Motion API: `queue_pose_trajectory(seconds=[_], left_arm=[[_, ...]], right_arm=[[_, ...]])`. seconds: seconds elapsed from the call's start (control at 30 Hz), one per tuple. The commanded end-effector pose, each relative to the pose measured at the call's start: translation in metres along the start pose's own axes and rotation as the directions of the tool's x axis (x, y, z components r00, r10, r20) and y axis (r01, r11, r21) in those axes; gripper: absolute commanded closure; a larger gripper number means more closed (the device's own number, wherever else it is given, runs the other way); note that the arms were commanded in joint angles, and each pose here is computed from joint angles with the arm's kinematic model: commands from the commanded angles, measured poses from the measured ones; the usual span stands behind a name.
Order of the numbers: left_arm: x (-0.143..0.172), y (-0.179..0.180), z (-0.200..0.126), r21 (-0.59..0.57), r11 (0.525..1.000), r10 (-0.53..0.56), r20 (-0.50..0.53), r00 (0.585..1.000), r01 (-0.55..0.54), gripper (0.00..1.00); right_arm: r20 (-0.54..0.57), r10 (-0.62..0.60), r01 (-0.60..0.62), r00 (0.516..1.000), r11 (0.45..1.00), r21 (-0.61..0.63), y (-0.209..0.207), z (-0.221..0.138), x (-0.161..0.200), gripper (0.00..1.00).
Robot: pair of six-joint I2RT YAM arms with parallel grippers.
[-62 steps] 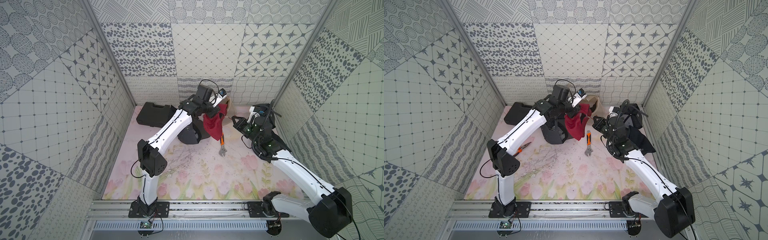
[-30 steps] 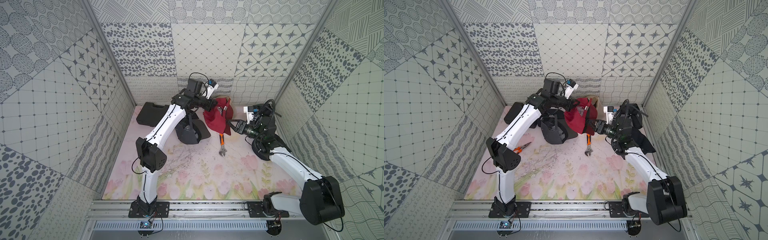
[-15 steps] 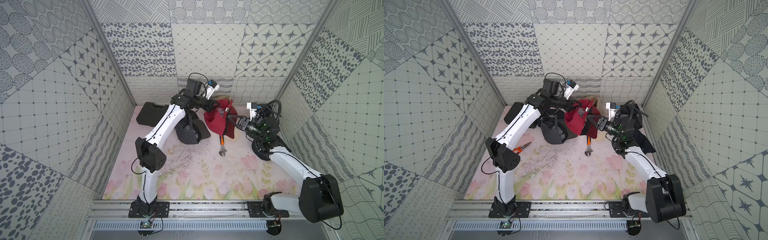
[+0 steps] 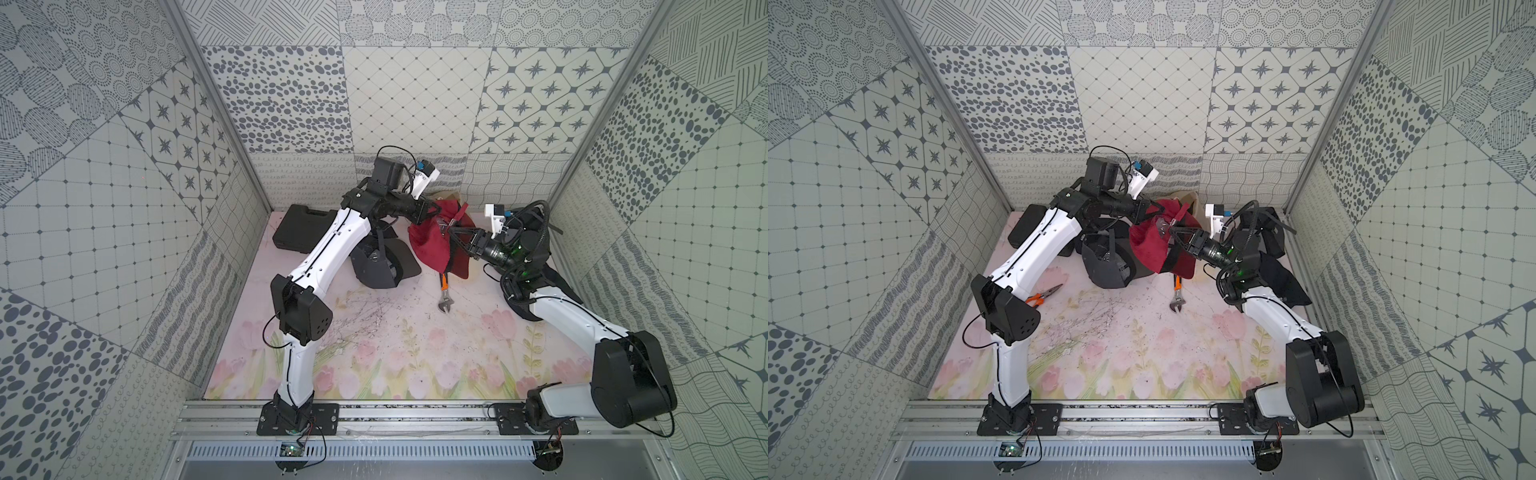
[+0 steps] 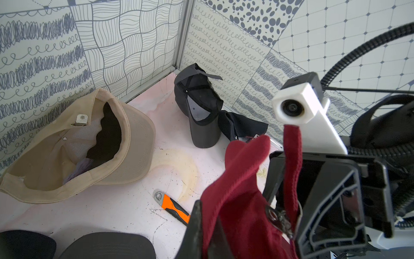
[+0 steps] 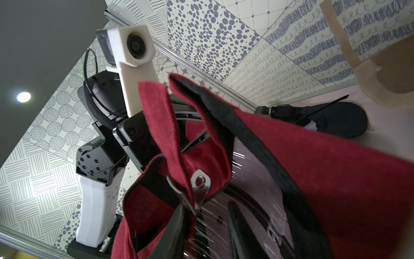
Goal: Open the adjustable buckle of the baseball cap
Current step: Pull the adjustable strap on the baseball cap.
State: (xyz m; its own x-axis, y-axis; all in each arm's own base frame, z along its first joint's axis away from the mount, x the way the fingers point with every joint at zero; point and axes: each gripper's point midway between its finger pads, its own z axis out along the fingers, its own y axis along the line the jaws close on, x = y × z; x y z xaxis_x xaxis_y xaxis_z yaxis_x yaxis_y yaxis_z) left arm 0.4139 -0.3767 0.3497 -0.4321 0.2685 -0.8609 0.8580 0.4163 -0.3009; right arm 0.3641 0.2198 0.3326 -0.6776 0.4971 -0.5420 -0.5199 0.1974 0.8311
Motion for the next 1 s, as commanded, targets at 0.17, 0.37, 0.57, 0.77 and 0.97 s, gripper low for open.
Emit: queue_pose_trajectory(seconds=[0.17, 0.37, 0.57, 0.77, 0.97], left_arm=[[-0.014, -0.009, -0.003, 0.041, 0.999, 0.013, 0.048, 0.999, -0.015, 1.00], [-0.013, -0.003, -0.004, 0.001, 1.000, 0.019, 0.038, 0.999, -0.019, 0.72], [-0.018, -0.004, -0.019, -0.014, 0.997, 0.071, 0.047, 0.996, -0.070, 0.48], [-0.019, -0.026, -0.028, 0.104, 0.981, 0.155, 0.086, 0.984, -0.163, 0.39], [-0.017, -0.047, -0.033, 0.230, 0.954, 0.176, 0.082, 0.981, -0.191, 0.36]], right_arm=[[0.024, -0.174, 0.176, 0.984, 0.980, -0.096, 0.040, 0.000, -0.010, 0.98], [-0.017, -0.293, 0.290, 0.956, 0.952, -0.102, 0.051, -0.003, -0.010, 1.00], [-0.096, -0.451, 0.436, 0.887, 0.888, -0.148, 0.059, -0.007, -0.016, 1.00], [-0.189, -0.612, 0.565, 0.768, 0.786, -0.250, 0.067, -0.012, -0.009, 1.00], [-0.203, -0.687, 0.604, 0.698, 0.717, -0.349, 0.073, -0.020, -0.009, 1.00]])
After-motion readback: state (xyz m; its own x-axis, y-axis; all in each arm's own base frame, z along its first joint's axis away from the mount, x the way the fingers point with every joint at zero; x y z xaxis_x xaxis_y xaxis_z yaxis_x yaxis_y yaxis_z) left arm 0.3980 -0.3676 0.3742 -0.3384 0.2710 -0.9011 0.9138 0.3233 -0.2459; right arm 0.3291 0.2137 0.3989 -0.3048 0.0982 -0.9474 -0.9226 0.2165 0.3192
